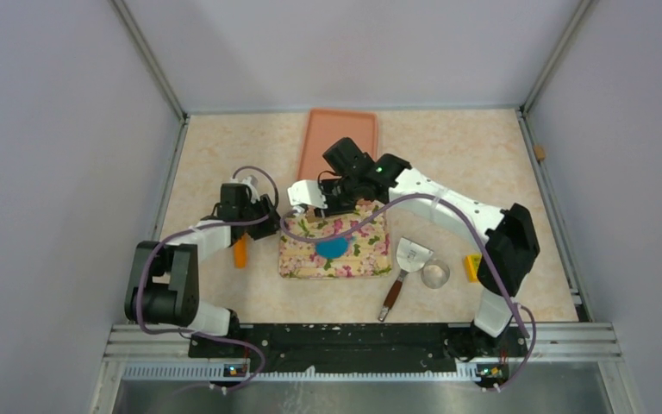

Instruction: Roll out the dumpling wrappers from the dough

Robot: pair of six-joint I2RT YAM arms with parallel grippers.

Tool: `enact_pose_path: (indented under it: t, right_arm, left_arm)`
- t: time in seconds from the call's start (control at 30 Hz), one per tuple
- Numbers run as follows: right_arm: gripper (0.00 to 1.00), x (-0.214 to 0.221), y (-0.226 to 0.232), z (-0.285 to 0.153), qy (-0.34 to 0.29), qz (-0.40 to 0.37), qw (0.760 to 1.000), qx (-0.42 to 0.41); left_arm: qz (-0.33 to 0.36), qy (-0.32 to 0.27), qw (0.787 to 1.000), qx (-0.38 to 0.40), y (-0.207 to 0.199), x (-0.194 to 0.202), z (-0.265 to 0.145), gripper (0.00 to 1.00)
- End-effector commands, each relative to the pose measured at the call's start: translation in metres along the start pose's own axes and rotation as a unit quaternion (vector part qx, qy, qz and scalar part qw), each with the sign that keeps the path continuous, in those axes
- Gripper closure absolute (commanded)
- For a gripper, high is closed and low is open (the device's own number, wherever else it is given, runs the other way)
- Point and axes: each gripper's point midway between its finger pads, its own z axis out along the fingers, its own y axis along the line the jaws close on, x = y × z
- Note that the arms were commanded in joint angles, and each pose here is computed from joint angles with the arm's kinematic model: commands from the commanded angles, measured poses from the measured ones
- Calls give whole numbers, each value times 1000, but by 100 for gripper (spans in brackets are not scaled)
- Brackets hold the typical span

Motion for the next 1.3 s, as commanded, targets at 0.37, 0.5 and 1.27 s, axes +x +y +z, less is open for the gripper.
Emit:
enact_pose_path:
  t: [0.37, 0.5, 1.27]
  right_arm:
    - [100, 5, 46, -3, -23, -5, 998, -53]
    - [100, 9, 48, 6, -19, -8, 998, -53]
    - [100, 21, 13, 19, -27, 34, 999, 0]
  left_arm:
    - [-1, 1, 1000, -6, 1, -3, -2, 70]
    - [-6, 8, 1000, -7, 3, 1, 1, 79]
    - [-14, 12, 1000, -20, 11, 3, 8, 100]
